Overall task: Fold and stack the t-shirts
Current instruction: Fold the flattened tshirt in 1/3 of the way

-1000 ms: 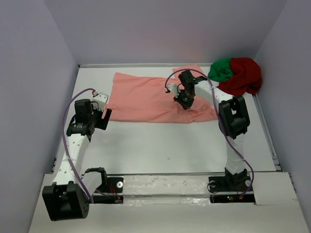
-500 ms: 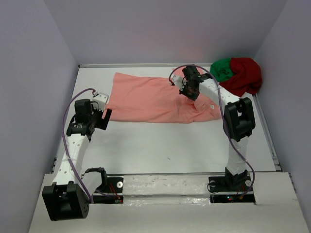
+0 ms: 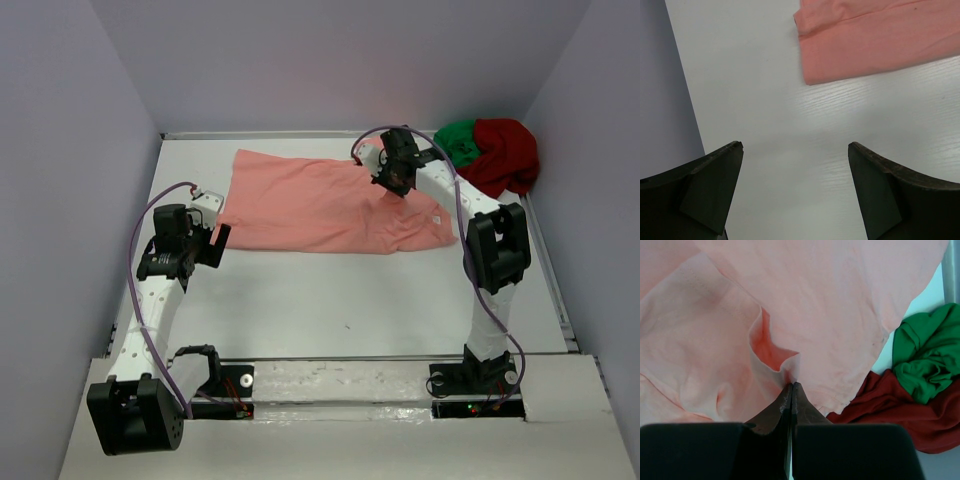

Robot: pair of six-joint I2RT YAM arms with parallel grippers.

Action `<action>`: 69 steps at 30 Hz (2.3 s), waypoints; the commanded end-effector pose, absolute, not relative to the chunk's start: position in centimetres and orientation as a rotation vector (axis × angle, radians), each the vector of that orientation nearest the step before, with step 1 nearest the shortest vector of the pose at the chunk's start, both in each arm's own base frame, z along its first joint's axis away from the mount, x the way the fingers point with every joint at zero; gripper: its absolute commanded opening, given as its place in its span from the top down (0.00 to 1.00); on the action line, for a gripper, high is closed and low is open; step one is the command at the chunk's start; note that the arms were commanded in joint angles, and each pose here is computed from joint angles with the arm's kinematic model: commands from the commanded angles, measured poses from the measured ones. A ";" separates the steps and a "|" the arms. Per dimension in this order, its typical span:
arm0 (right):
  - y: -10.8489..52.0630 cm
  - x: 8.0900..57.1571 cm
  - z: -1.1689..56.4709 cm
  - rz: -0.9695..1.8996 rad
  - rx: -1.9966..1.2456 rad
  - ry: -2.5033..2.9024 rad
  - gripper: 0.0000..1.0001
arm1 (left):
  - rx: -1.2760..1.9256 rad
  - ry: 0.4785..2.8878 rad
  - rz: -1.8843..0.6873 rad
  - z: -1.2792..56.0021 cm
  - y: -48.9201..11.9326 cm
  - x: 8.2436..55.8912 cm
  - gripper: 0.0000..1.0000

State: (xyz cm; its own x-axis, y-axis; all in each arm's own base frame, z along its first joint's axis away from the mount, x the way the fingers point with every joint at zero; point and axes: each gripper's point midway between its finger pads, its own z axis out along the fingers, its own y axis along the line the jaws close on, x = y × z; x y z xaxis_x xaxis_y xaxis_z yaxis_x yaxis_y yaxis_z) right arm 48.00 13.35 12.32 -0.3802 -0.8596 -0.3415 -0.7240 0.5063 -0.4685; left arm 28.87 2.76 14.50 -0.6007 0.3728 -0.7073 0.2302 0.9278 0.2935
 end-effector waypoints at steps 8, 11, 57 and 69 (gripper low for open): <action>14.0 50.2 12.8 -0.366 -1.271 2.087 1.00 | 0.414 2.216 0.242 15.2 3.2 28.9 0.01; 13.7 50.6 11.7 -0.400 -1.272 2.102 1.00 | 0.410 2.219 0.248 15.1 3.3 28.9 0.01; 9.9 54.3 8.9 -0.768 -1.171 2.060 1.00 | 0.396 2.247 0.262 14.5 3.7 28.9 0.01; 8.9 53.0 6.5 -0.801 -1.193 2.116 1.00 | 0.394 2.244 0.262 14.7 3.7 28.9 0.01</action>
State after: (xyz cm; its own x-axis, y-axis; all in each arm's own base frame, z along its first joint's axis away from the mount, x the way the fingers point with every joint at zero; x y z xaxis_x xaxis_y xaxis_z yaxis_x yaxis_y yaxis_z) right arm 52.35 9.48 5.58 -0.4233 -0.8898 -0.1705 -0.5804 0.4108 -0.7032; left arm 28.83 3.47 14.14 -0.6225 0.3674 -0.6910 0.2075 0.9289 0.3069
